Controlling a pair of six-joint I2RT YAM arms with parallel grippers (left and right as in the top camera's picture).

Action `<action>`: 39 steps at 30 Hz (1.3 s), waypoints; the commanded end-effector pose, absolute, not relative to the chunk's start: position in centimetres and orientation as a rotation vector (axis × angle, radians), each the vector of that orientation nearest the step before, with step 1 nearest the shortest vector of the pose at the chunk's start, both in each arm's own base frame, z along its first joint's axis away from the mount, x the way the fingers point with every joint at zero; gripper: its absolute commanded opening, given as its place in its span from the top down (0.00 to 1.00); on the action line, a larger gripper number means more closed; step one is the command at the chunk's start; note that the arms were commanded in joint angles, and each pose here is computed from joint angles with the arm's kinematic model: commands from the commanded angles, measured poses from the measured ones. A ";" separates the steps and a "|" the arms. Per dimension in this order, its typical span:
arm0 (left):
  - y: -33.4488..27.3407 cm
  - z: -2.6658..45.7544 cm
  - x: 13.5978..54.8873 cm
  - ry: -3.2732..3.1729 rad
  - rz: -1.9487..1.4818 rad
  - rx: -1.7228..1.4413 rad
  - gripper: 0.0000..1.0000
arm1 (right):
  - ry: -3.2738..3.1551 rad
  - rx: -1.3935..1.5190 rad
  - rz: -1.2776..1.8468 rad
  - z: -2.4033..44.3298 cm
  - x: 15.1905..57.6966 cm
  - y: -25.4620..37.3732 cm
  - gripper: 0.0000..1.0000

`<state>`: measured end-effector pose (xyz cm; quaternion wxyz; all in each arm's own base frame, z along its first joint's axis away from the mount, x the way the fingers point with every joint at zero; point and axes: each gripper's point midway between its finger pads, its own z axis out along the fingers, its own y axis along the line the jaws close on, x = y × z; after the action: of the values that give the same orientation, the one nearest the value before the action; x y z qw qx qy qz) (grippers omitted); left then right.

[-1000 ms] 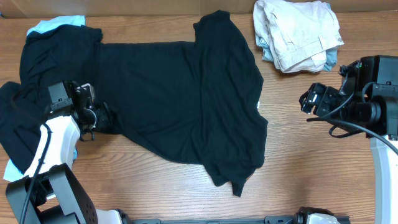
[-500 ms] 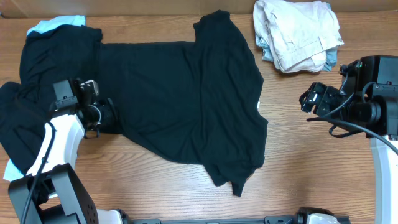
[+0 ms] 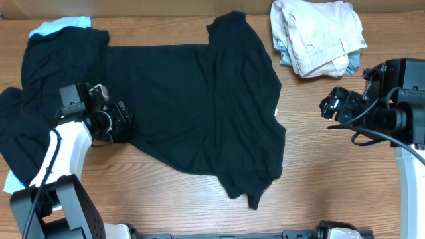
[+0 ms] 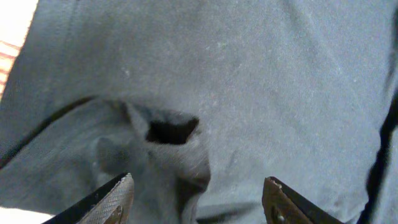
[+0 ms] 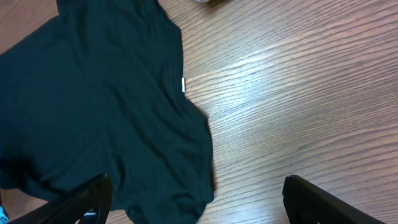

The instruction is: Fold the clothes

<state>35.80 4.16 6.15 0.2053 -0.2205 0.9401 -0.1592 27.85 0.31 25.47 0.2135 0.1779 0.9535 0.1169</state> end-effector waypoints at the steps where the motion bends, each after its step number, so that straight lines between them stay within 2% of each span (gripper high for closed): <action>1: 4.2 5.6 36.7 2.619 -0.425 -0.657 0.30 | 2.619 0.469 0.326 26.4 28.3 0.4 0.09; 6: 4.1 4.6 37.5 2.604 -0.456 -0.704 0.24 | 2.619 0.469 0.325 26.3 28.3 0.4 0.09; 9: 4.2 4.2 37.6 2.607 -0.454 -0.706 0.30 | 2.625 0.470 0.325 26.1 28.5 0.4 0.09; 10: 4.2 4.2 37.7 2.602 -0.454 -0.704 0.35 | 2.628 0.471 0.325 26.0 28.6 0.4 0.09; 13: 4.4 4.5 38.2 2.580 -0.454 -0.695 0.78 | 2.646 0.477 0.325 25.6 28.8 0.3 0.09; 15: 4.3 4.8 38.7 2.560 -0.471 -0.678 0.93 | 2.662 0.482 0.326 25.1 29.1 0.3 0.09; 16: 4.3 5.0 38.9 2.551 -0.469 -0.673 0.96 | 2.671 0.485 0.328 24.9 29.1 0.4 0.09; 22: 4.6 6.7 39.9 2.538 -0.457 -0.619 0.96 | 2.716 0.497 0.340 24.0 29.0 0.5 0.11; 30: 4.3 14.1 40.8 2.526 -0.470 -0.499 0.96 | 2.800 0.425 0.484 23.6 27.3 3.2 0.14; 34: 4.3 17.2 40.8 2.503 -0.447 -0.447 0.96 | 2.959 0.284 0.512 20.7 24.5 6.9 0.16; 39: 4.3 17.4 40.6 2.504 -0.443 -0.448 0.96 | 3.129 0.258 0.504 15.6 21.0 10.6 0.18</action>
<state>40.48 4.46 16.17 0.2626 -0.1844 0.9327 -0.1645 23.30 8.59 18.45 0.0300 0.0738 0.9838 0.1606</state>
